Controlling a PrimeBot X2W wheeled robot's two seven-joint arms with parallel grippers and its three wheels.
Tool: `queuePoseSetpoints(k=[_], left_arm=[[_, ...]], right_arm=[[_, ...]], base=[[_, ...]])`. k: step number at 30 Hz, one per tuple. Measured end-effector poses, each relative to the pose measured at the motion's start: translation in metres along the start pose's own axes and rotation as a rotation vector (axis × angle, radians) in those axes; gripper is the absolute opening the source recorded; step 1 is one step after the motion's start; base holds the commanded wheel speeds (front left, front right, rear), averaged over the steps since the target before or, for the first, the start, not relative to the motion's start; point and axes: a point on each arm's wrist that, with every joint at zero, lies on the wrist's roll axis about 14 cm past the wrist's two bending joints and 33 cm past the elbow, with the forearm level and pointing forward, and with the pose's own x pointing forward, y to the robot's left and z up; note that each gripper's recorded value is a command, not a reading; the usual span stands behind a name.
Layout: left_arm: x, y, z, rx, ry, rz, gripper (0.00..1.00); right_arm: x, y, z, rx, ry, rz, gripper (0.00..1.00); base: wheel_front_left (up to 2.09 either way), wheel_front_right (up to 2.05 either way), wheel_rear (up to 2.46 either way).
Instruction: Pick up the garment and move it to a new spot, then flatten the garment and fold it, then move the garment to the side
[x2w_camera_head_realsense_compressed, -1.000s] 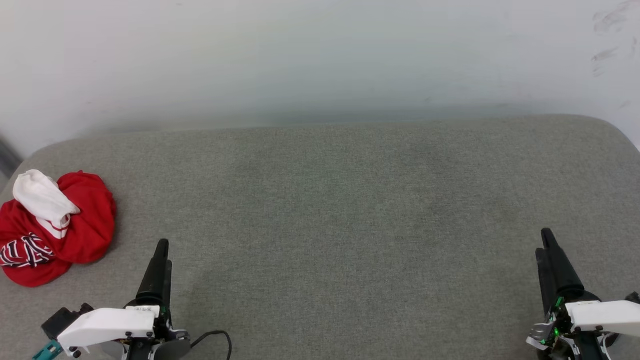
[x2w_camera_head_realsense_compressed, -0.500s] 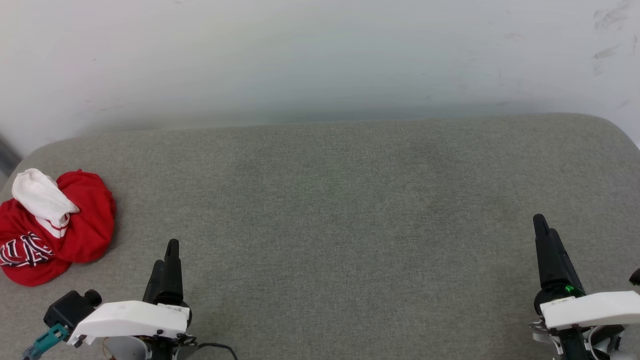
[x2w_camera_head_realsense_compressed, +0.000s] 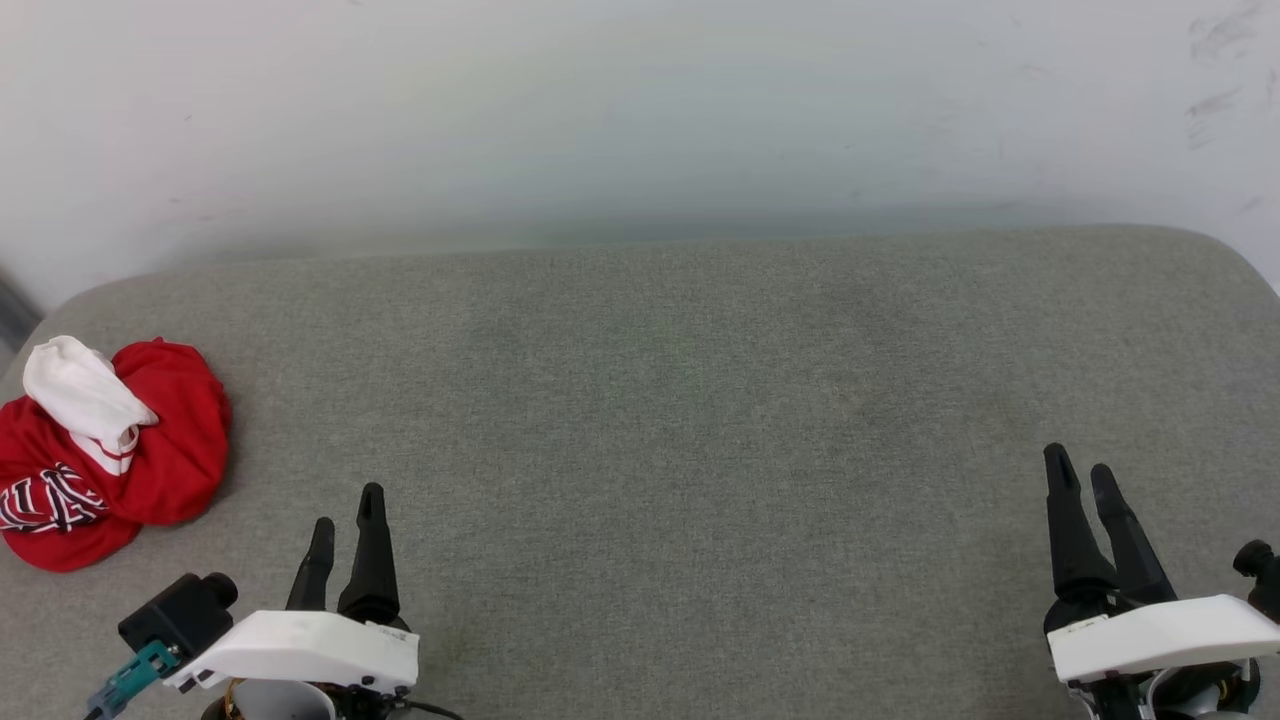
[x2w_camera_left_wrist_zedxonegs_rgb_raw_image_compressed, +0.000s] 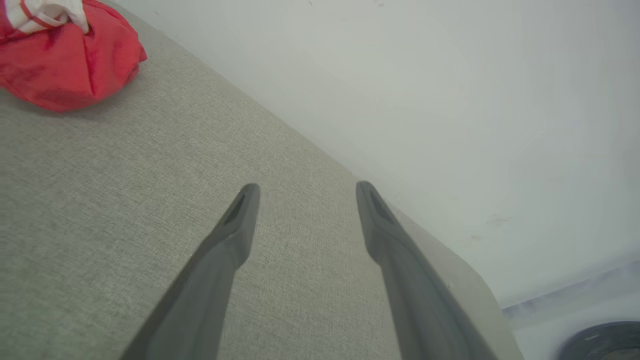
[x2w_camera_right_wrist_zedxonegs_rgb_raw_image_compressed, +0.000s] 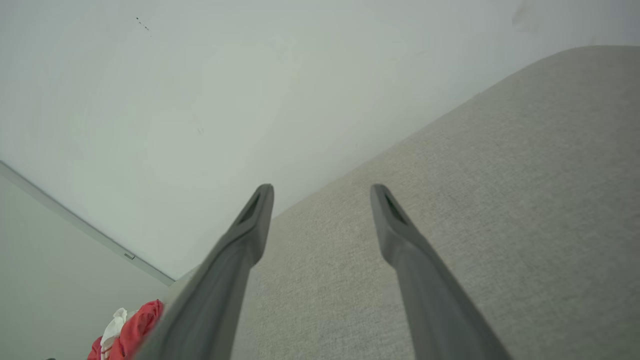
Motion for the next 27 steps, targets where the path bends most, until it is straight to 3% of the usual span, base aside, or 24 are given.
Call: queuePoseSetpoints(k=[27], left_arm=[[-0.01, -0.017, -0.001, 0.337, -0.065, -0.072, 1.0]], right_arm=[[-0.007, 0.009, 0.001, -0.327, -0.029, 0.048, 1.0]], base=[[0.0, 0.0, 0.0]])
